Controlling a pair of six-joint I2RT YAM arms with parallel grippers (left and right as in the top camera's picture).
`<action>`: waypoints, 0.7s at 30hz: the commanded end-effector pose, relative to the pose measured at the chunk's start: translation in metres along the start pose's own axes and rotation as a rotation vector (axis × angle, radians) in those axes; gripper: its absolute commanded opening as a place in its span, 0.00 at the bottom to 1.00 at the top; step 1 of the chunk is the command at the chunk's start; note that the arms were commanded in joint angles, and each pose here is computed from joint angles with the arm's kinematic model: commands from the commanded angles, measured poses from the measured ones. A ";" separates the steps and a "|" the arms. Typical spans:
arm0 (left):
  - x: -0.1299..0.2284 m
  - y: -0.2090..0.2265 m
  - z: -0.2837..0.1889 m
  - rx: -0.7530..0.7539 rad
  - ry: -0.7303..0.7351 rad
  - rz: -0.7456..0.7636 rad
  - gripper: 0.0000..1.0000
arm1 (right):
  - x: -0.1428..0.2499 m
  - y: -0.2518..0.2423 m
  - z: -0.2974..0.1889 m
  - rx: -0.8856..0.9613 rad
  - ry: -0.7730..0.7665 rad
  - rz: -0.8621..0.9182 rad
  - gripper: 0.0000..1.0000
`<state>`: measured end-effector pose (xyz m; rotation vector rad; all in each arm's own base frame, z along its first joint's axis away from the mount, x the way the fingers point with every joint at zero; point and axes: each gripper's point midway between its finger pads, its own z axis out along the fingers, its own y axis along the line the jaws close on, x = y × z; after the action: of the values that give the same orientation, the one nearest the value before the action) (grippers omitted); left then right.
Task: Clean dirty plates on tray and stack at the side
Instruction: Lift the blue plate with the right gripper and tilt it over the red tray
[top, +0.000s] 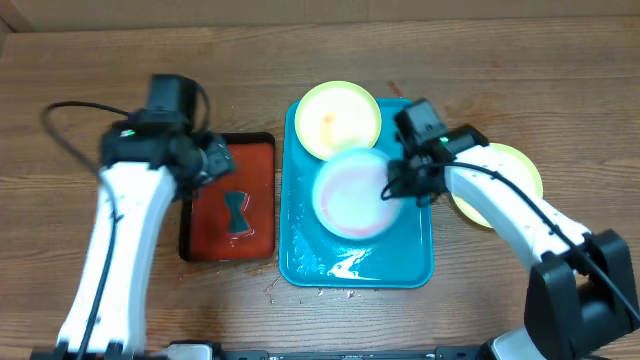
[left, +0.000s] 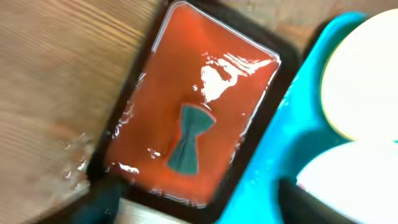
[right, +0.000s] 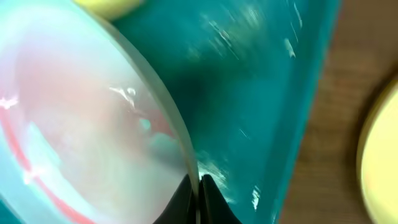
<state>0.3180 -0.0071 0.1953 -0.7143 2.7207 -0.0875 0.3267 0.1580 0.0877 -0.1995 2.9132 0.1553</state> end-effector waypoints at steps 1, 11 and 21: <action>-0.018 0.005 -0.061 0.073 -0.130 -0.040 1.00 | -0.038 0.045 -0.049 0.036 -0.213 -0.176 0.04; -0.006 0.025 -0.109 0.066 -0.221 -0.054 1.00 | -0.072 0.142 -0.097 0.187 -0.666 -0.325 0.04; 0.005 0.041 -0.104 -0.018 -0.186 -0.055 1.00 | -0.074 0.169 -0.127 0.289 -0.872 -0.284 0.04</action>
<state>0.2621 0.0202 0.2829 -0.7631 2.5442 -0.0356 0.3448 0.3223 0.2213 -0.4623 2.0629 -0.1108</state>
